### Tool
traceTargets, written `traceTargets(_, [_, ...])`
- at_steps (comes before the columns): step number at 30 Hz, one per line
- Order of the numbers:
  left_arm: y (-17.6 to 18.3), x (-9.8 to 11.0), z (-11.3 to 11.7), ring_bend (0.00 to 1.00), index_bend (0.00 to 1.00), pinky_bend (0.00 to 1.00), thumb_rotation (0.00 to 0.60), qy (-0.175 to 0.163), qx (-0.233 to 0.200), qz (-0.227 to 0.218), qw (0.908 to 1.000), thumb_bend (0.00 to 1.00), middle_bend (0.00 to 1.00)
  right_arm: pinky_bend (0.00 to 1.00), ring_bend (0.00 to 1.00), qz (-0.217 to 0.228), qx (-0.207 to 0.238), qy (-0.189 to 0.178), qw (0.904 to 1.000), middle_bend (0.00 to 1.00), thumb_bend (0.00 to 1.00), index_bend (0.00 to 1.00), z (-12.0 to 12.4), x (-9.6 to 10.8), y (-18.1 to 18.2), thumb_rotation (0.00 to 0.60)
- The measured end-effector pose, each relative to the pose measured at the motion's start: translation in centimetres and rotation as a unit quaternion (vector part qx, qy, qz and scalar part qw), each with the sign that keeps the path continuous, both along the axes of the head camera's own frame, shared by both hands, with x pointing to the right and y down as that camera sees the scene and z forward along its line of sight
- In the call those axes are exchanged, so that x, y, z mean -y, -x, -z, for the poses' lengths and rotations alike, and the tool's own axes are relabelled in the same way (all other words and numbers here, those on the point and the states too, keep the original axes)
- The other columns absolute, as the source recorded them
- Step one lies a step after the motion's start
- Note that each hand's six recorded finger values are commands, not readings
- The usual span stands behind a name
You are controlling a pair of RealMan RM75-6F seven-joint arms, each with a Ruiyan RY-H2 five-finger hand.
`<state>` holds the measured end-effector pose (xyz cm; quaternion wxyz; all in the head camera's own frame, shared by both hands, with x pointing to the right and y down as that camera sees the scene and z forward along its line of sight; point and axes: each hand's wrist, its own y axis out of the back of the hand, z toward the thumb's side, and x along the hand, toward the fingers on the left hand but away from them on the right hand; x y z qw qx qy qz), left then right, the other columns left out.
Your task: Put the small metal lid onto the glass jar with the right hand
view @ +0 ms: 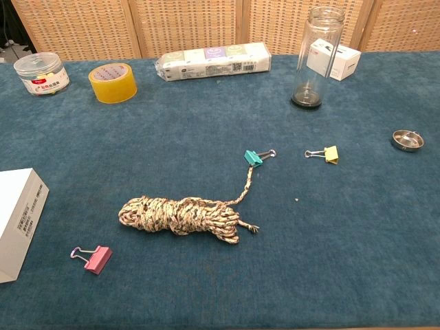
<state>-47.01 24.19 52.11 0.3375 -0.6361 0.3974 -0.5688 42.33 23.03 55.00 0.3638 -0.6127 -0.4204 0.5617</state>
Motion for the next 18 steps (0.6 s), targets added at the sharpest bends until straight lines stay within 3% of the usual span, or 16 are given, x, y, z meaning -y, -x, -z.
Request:
traceTargets(4, [0.3, 0.1, 0.2, 0.0, 0.0, 0.0, 0.6, -0.002, -0.007, 0.006, 1.0, 0.0, 0.0, 0.0, 0.0, 0.007, -0.002, 0.01, 0.9999, 0.0, 0.0, 0.01, -0.7, 0.9, 0.3, 0.6])
traceTargets(7, [0.4, 0.2, 0.3, 0.0, 0.0, 0.0, 0.6, 0.0, -0.009, 0.007, 0.9999, 0.0, 0.0, 0.0, 0.0, 0.016, 0.001, 0.014, 0.9998, 0.0, 0.0, 0.11, -1.2, 2.5, 0.8, 0.6])
traceTargets(10, [0.5, 0.2, 0.3, 0.0, 0.0, 0.0, 0.6, 0.002, -0.011, 0.009, 0.9999, 0.0, 0.0, 0.0, 0.0, 0.025, 0.009, 0.021, 0.9994, 0.0, 0.07, 0.2, -1.9, 4.4, 1.4, 0.6])
traceTargets(14, [0.7, 0.3, 0.4, 0.0, 0.0, 0.0, 0.6, 0.003, -0.018, 0.017, 0.9997, 0.0, 0.0, 0.0, 0.0, 0.04, 0.021, 0.04, 0.9982, 0.0, 0.23, 0.27, -3.4, 6.7, 2.3, 0.6])
traceTargets(18, [1.1, 0.5, 0.5, 0.0, 0.0, 0.0, 0.6, 0.002, -0.021, 0.022, 0.9995, 0.0, 0.0, 0.0, 0.0, 0.052, 0.028, 0.061, 0.9964, 0.0, 0.26, 0.31, -5.1, 8.9, 2.9, 0.6])
